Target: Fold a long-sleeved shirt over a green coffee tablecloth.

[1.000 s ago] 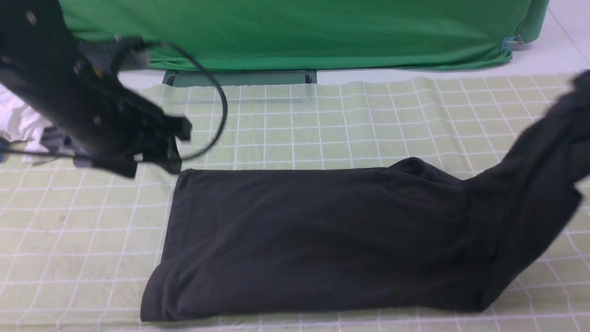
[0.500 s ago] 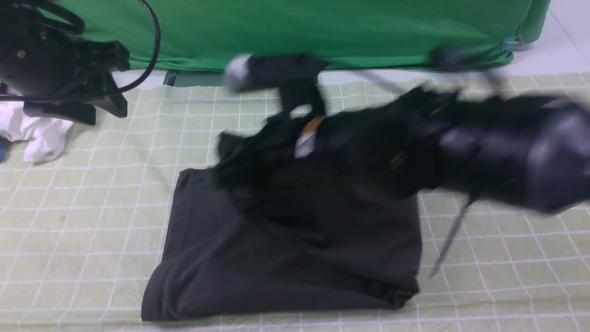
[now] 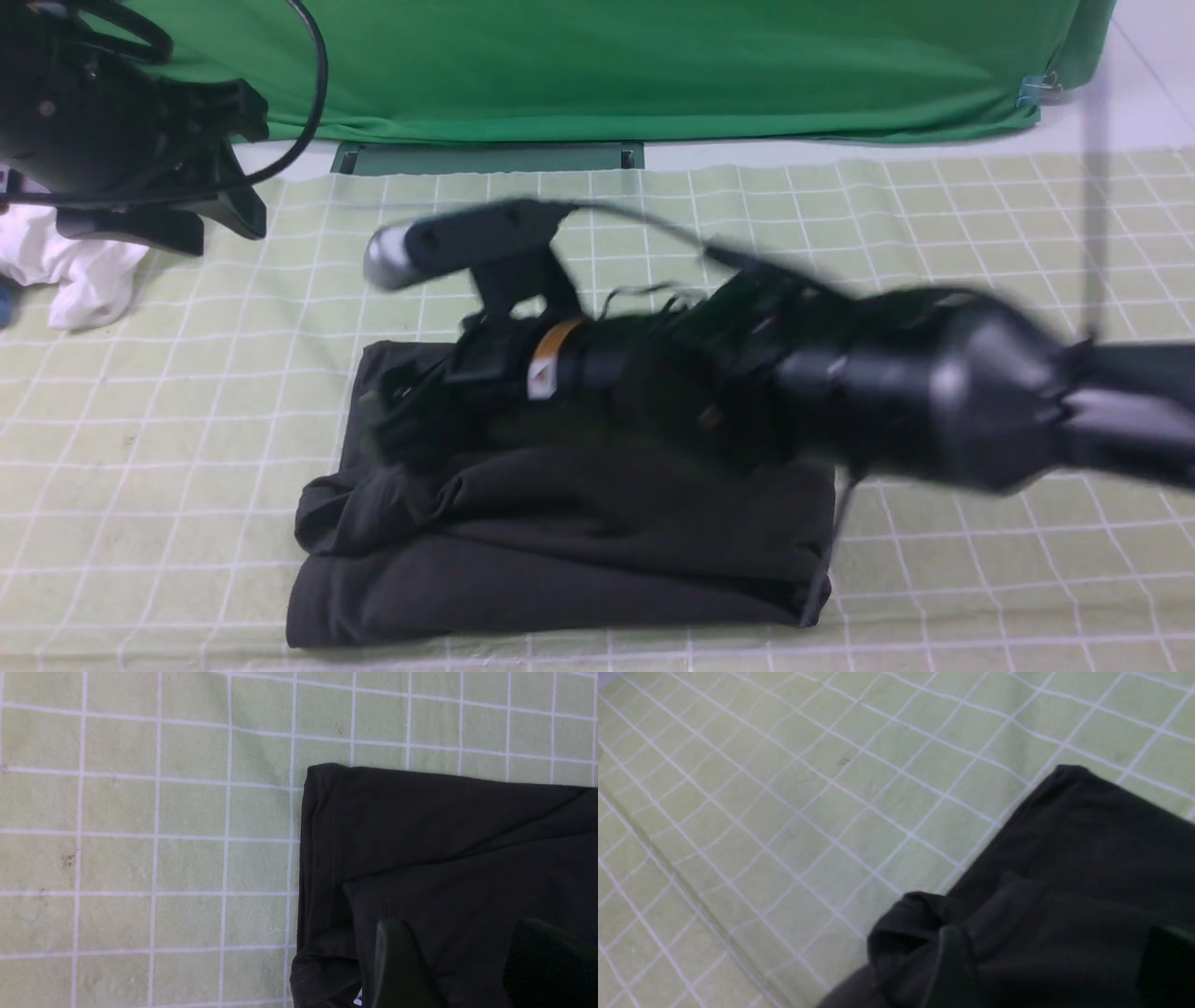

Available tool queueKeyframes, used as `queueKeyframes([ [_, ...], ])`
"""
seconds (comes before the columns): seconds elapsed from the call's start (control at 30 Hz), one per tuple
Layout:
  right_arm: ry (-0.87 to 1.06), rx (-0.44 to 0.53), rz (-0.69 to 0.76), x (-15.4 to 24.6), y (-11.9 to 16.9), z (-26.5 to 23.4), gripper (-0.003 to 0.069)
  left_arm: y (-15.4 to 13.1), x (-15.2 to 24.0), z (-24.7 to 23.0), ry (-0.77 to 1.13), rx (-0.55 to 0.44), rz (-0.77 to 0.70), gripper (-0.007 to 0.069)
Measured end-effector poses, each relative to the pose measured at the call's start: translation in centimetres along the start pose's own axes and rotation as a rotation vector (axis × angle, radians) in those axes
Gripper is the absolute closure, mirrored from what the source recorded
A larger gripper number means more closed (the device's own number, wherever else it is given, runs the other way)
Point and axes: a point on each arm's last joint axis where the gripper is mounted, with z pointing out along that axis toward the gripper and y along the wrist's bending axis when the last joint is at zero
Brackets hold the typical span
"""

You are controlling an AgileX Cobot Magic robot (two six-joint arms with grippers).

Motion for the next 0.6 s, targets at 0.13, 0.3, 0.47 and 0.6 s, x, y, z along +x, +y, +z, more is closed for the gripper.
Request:
queueKeyframes([
  [0.13,0.058,0.031,-0.068,-1.8,-2.0,-5.0,0.0401,0.0,0.0,0.0,0.0,0.0,0.0,0.0306],
  [0.3,0.119,0.108,-0.113,-3.4,-5.5,-15.5,0.0644,0.0,0.2,0.0,0.019,0.0,0.027,0.0306],
  [0.47,0.135,0.207,-0.084,-2.8,-7.1,-23.3,0.0661,0.3,1.5,1.6,0.095,0.02,0.017,0.0306],
  [0.6,0.178,0.259,-0.066,-1.5,-7.2,-27.2,0.0664,0.4,3.6,5.1,0.127,0.064,-0.012,0.0306],
])
